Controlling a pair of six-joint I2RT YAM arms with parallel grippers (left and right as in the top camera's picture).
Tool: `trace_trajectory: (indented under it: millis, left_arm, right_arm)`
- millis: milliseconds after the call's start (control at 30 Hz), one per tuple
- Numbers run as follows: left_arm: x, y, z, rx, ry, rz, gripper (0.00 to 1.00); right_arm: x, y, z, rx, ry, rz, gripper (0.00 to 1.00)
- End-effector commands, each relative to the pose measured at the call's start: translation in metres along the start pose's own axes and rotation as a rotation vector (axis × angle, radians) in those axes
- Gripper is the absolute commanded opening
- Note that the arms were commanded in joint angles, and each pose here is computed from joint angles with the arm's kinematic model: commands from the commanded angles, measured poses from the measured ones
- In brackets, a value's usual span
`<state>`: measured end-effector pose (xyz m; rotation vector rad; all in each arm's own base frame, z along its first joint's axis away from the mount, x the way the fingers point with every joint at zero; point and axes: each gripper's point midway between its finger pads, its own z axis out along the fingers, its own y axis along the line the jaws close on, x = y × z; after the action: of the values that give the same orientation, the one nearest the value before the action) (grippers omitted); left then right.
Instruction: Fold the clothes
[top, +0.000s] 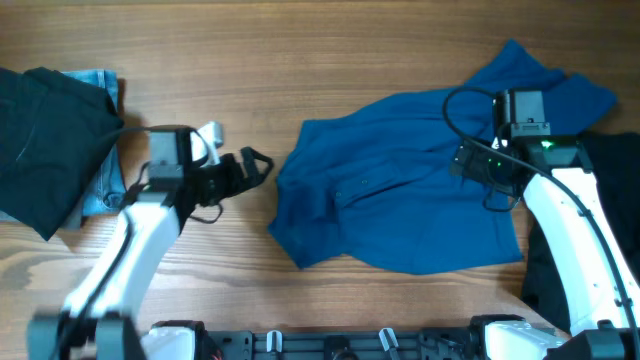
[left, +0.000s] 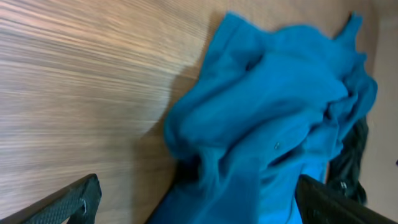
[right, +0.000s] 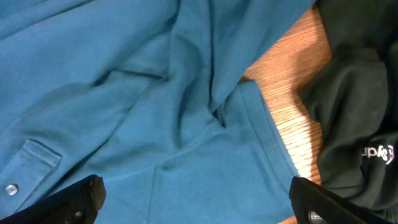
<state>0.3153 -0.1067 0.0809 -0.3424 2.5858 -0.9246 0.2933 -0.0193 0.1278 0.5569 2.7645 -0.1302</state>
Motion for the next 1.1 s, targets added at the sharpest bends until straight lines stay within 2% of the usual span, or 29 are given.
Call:
trace_trajectory:
  millis: [0, 100, 167, 200, 233, 267, 333, 400, 500, 567, 667, 700, 767, 867, 967, 1067]
  left_arm:
    - [0.023, -0.012, 0.042, 0.106, 0.159, -0.026, 1.00]
    - [0.035, -0.011, 0.069, 0.110, 0.209, -0.056, 0.98]
    - [0.040, -0.013, 0.080, 0.117, 0.223, -0.060, 0.81]
    - [0.041, -0.015, 0.086, 0.124, 0.224, -0.057, 0.52]
    - [0.039, -0.017, 0.088, 0.134, 0.214, -0.041, 0.17]
    - [0.034, -0.020, 0.089, 0.147, 0.193, -0.024, 0.04]
    - [0.011, -0.028, 0.087, 0.176, 0.111, 0.019, 0.04]
    - [-0.029, -0.031, 0.077, 0.162, -0.020, 0.046, 0.04]
    - [-0.107, -0.039, 0.041, 0.140, -0.235, 0.065, 0.04]
    - [-0.167, -0.049, 0.000, 0.147, -0.395, 0.085, 0.04]
    - [-0.232, -0.056, -0.057, 0.130, -0.567, 0.092, 0.04]
    - [-0.245, -0.054, -0.071, 0.109, -0.605, 0.082, 0.25]
    - [-0.258, -0.045, -0.089, 0.073, -0.640, 0.061, 1.00]
    - [-0.248, -0.023, -0.086, 0.028, -0.577, -0.005, 1.00]
    - [-0.203, 0.007, -0.059, -0.067, -0.381, -0.133, 1.00]
    - [-0.142, 0.026, -0.035, -0.163, -0.143, -0.266, 1.00]
  right_arm:
    - [-0.002, -0.004, -0.001, 0.005, 0.002, 0.033, 1.00]
    - [-0.001, -0.006, -0.001, 0.008, 0.006, 0.035, 1.00]
    - [-0.001, -0.006, -0.001, 0.009, 0.009, 0.035, 1.00]
    - [0.000, -0.006, -0.001, 0.009, 0.010, 0.035, 1.00]
    - [0.000, -0.006, -0.001, 0.010, 0.010, 0.035, 1.00]
    - [0.000, -0.006, -0.001, 0.010, 0.011, 0.035, 1.00]
    - [0.000, -0.006, -0.001, 0.011, 0.011, 0.034, 1.00]
    - [0.000, -0.006, -0.001, 0.011, 0.011, 0.034, 1.00]
    - [0.000, -0.007, -0.001, 0.011, 0.011, 0.035, 1.00]
    - [0.000, -0.007, -0.001, 0.011, 0.011, 0.036, 1.00]
    - [0.000, -0.006, -0.001, 0.010, 0.010, 0.036, 1.00]
    - [0.000, -0.006, -0.001, 0.010, 0.010, 0.036, 1.00]
    - [-0.001, -0.006, -0.001, 0.010, 0.010, 0.036, 1.00]
    - [-0.001, -0.006, -0.001, 0.009, 0.008, 0.036, 1.00]
    - [-0.001, -0.006, -0.001, 0.009, 0.008, 0.035, 1.00]
    - [-0.005, -0.005, -0.001, 0.003, -0.007, 0.018, 1.00]
